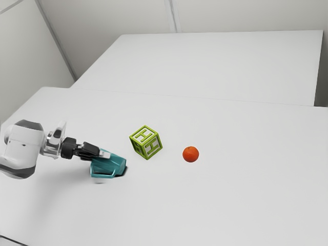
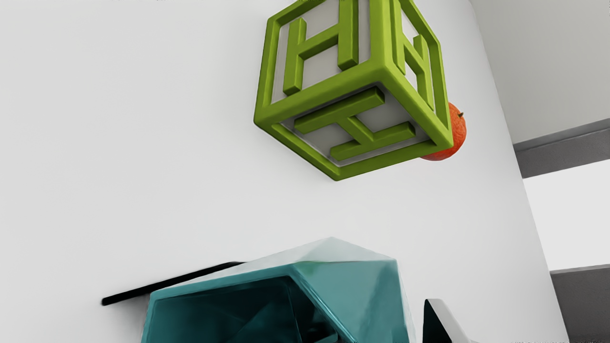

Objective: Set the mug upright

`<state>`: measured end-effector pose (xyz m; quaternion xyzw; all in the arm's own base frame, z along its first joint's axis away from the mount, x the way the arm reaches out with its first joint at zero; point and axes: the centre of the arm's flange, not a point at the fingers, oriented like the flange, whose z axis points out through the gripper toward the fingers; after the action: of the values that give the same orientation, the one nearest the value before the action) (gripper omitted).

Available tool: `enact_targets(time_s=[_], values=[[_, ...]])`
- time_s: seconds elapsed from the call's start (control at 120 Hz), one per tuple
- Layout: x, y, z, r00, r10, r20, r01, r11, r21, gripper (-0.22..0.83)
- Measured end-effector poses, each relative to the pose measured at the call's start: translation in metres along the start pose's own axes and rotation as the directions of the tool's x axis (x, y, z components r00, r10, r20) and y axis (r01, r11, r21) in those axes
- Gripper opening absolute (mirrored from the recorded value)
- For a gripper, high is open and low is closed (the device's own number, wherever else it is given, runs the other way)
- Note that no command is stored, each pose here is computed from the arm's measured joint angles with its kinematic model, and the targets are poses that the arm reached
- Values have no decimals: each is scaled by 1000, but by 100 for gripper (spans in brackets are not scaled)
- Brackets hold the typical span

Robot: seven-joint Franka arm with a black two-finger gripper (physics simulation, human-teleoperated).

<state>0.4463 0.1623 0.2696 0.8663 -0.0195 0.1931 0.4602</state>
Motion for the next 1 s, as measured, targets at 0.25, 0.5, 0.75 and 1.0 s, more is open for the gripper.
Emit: enact_targets(time_s=[0.25, 0.5, 0.75, 1.0], values=[[7, 11, -6, 998, 63, -11, -63, 998, 11, -12], [26, 50, -20, 985, 171, -22, -170, 985, 32, -15], [49, 89, -31, 954, 250, 164, -269, 957, 111, -16], [82, 131, -27, 861, 251, 443, -380, 895, 233, -17]])
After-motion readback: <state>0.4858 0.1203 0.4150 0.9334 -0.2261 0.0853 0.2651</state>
